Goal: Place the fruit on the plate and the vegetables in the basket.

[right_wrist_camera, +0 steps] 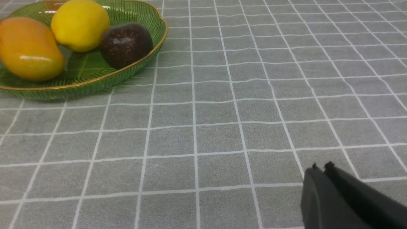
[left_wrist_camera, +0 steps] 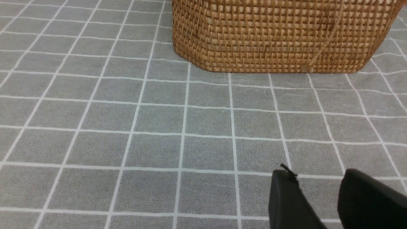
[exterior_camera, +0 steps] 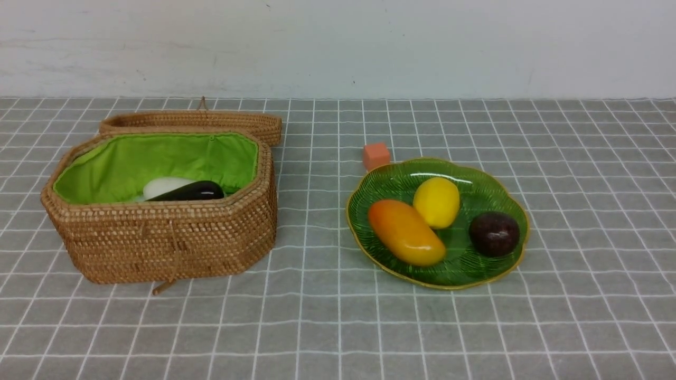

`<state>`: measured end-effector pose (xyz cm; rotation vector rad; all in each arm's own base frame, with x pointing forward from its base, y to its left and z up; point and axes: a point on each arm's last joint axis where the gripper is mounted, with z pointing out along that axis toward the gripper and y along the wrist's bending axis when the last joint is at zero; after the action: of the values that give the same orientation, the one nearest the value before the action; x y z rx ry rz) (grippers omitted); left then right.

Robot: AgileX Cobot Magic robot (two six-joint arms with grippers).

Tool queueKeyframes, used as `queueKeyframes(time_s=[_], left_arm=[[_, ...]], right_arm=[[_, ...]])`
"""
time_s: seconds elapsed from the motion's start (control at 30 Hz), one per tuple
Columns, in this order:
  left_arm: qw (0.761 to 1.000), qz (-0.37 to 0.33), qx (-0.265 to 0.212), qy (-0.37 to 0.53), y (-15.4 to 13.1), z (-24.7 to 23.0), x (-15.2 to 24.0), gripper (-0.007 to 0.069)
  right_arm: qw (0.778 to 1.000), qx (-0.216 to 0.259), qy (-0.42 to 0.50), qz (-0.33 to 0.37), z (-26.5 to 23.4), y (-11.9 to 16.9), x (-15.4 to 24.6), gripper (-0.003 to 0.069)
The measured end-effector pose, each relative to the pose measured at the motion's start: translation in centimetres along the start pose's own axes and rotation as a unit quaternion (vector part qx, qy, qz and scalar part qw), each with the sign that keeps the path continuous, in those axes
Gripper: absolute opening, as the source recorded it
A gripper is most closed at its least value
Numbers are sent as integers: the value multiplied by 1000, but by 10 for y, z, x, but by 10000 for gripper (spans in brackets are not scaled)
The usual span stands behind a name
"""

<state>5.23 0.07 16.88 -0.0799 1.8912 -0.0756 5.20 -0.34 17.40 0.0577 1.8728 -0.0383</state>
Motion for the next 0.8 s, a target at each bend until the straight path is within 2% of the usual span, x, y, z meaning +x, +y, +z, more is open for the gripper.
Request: queueKeyframes(time_s=[0.8], left_arm=[[1000, 0, 0, -1, 0, 0, 0, 238]], right_arm=[[1000, 0, 0, 0, 0, 0, 0, 41]])
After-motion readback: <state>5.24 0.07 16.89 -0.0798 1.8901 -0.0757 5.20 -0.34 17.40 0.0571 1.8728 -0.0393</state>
